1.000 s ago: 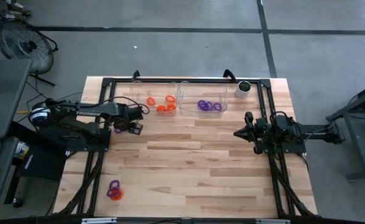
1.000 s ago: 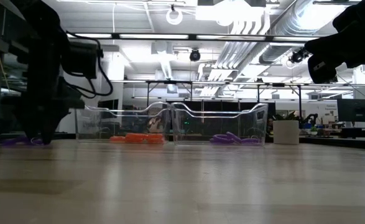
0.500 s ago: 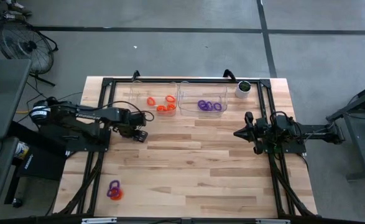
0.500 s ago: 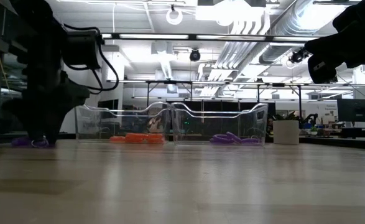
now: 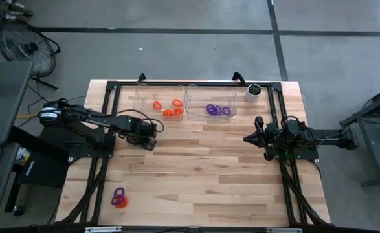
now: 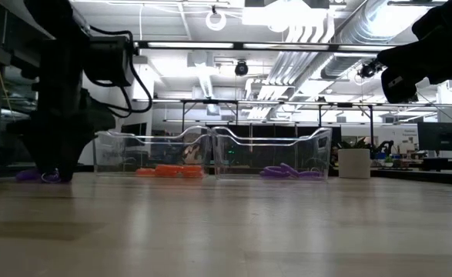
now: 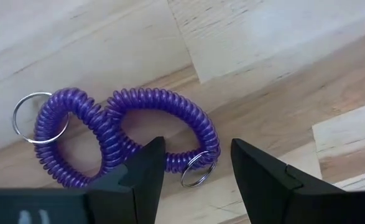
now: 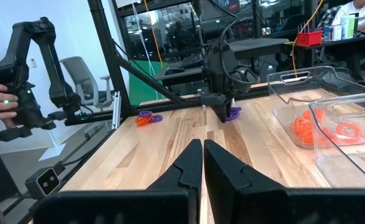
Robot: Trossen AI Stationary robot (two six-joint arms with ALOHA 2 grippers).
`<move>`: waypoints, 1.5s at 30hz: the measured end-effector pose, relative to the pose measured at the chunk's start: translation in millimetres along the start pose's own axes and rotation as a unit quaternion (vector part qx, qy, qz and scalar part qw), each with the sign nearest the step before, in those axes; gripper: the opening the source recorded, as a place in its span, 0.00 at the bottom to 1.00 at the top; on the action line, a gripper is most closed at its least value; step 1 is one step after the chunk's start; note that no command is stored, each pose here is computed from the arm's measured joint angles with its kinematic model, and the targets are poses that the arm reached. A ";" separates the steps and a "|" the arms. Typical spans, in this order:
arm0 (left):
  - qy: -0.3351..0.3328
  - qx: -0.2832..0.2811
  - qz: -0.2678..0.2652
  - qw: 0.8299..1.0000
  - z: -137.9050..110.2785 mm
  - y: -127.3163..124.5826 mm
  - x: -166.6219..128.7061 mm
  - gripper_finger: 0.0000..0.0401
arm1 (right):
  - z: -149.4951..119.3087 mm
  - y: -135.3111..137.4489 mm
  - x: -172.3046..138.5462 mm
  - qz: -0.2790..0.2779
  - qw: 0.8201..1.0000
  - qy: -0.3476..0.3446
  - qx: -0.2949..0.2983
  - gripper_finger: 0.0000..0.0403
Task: Sort spring keychains
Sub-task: Put the violet spring keychain into the right transparent bin
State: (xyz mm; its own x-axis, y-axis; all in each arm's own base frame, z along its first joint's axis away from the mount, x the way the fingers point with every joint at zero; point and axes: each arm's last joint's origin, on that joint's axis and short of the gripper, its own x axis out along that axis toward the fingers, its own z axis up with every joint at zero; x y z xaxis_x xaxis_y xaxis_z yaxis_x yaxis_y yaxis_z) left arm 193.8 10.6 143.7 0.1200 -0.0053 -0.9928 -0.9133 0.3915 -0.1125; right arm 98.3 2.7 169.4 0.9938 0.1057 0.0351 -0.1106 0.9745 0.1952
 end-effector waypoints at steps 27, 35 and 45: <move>0.006 0.039 0.023 0.999 -4.3 -14.1 10.4 0.03 | 0.1 0.0 0.0 0.000 1.000 0.000 0.000 0.03; 0.013 0.048 0.024 0.998 -3.8 -15.9 7.9 0.01 | 0.0 0.0 0.0 0.000 1.000 0.000 0.000 0.03; 0.007 0.067 -0.005 0.998 -0.3 -25.1 -30.6 0.01 | 0.0 0.0 0.0 0.000 1.000 0.000 0.000 0.03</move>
State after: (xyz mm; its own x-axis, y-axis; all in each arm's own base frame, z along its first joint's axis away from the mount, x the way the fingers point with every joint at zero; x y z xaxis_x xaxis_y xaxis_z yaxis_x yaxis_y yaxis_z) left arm 212.9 0.7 176.9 0.1216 -0.0223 -0.9923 -0.8521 0.5104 -0.1159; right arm 98.3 2.7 169.4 0.9938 0.1056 0.0352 -0.1105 0.9745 0.1952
